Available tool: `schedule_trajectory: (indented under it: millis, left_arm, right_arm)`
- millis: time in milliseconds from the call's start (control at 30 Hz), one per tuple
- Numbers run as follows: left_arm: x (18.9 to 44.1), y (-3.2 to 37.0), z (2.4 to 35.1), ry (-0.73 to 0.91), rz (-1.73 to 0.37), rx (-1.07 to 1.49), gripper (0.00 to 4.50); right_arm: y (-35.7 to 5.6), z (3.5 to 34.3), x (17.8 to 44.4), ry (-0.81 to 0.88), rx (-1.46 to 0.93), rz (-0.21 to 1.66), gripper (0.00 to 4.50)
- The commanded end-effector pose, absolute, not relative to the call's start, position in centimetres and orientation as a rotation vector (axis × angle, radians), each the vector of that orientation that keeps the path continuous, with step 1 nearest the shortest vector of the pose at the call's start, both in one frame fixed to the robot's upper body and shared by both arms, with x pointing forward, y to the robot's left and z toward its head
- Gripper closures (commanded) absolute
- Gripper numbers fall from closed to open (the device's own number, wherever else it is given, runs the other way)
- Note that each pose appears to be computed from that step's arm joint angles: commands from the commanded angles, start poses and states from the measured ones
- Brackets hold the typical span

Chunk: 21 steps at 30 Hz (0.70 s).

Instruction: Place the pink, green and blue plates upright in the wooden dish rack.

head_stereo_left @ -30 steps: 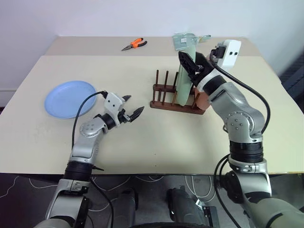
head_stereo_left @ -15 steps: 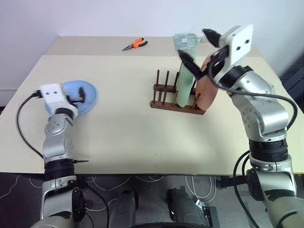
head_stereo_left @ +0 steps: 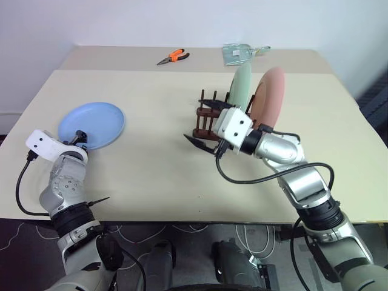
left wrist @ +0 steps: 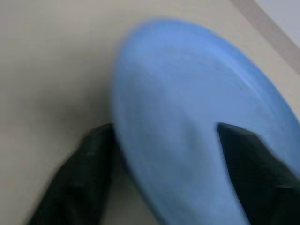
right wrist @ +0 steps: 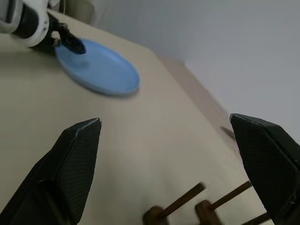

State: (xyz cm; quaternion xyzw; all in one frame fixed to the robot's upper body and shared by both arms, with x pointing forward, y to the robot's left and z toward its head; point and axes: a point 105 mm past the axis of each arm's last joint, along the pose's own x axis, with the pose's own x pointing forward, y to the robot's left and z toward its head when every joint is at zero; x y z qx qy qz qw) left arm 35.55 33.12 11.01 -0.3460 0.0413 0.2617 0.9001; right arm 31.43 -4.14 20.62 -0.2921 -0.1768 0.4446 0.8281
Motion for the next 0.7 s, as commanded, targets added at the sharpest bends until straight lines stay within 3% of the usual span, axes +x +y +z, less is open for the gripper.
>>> schedule_trajectory:
  millis: [33,133,167,267,400,567,700]
  left_arm:
    - [35.4,34.4,12.1,0.046,0.579,-0.788,2.79]
    - [35.6,34.8,12.0,0.053,0.593,-0.814,4.31]
    - [35.8,34.6,12.2,0.05,0.58,-0.809,4.45]
    - [37.2,32.5,15.5,-0.028,0.418,-0.685,4.45]
    - [38.7,24.8,21.9,-0.138,0.038,-0.394,4.45]
    - [37.7,19.6,26.1,-0.205,-0.196,-0.27,4.45]
    - [37.0,18.1,27.4,-0.218,-0.265,-0.229,4.45]
  right_arm:
    - [-4.0,21.9,30.7,-0.445,-0.639,0.94,0.0]
    - [-4.4,21.9,31.1,-0.42,-0.627,0.934,0.0]
    - [-4.5,21.9,31.2,-0.414,-0.627,0.93,0.0]
    - [-4.7,22.0,31.3,-0.425,-0.67,0.918,0.0]
    - [-3.4,21.7,31.0,-0.485,-0.801,0.935,0.0]
    - [-1.1,21.2,31.4,-0.543,-0.925,0.954,0.0]
    - [0.1,21.3,33.0,-0.58,-1.03,0.901,0.0]
